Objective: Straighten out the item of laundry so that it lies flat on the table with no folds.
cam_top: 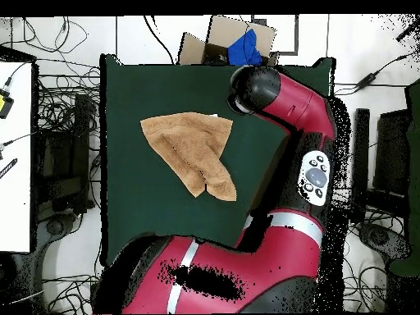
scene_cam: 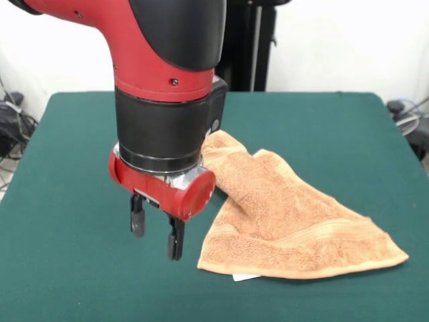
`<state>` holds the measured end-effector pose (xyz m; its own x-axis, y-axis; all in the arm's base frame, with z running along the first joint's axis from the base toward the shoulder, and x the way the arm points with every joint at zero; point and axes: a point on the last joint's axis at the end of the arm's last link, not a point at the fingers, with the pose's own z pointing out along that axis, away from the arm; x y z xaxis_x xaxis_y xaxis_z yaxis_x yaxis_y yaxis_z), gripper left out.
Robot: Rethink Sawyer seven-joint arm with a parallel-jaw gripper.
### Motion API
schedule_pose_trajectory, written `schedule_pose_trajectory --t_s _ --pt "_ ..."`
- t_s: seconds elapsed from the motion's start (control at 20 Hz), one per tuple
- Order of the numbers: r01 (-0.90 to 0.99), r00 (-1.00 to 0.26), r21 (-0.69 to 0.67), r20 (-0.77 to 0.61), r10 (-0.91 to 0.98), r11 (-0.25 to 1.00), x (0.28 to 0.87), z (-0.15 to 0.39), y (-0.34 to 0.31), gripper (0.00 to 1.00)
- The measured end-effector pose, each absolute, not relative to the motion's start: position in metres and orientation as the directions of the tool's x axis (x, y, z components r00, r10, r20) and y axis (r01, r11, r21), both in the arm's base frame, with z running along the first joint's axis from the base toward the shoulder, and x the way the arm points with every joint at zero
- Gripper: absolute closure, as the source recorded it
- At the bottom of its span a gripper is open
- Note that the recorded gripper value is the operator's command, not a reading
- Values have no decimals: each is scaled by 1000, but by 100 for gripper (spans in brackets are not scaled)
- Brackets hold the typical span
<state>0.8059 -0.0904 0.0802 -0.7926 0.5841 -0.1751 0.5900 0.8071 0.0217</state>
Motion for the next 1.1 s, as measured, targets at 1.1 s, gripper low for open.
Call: schedule_pose_trajectory --t_s 1.1 --pt "629 -773 -17 -122 623 777 734 52 -82 0"
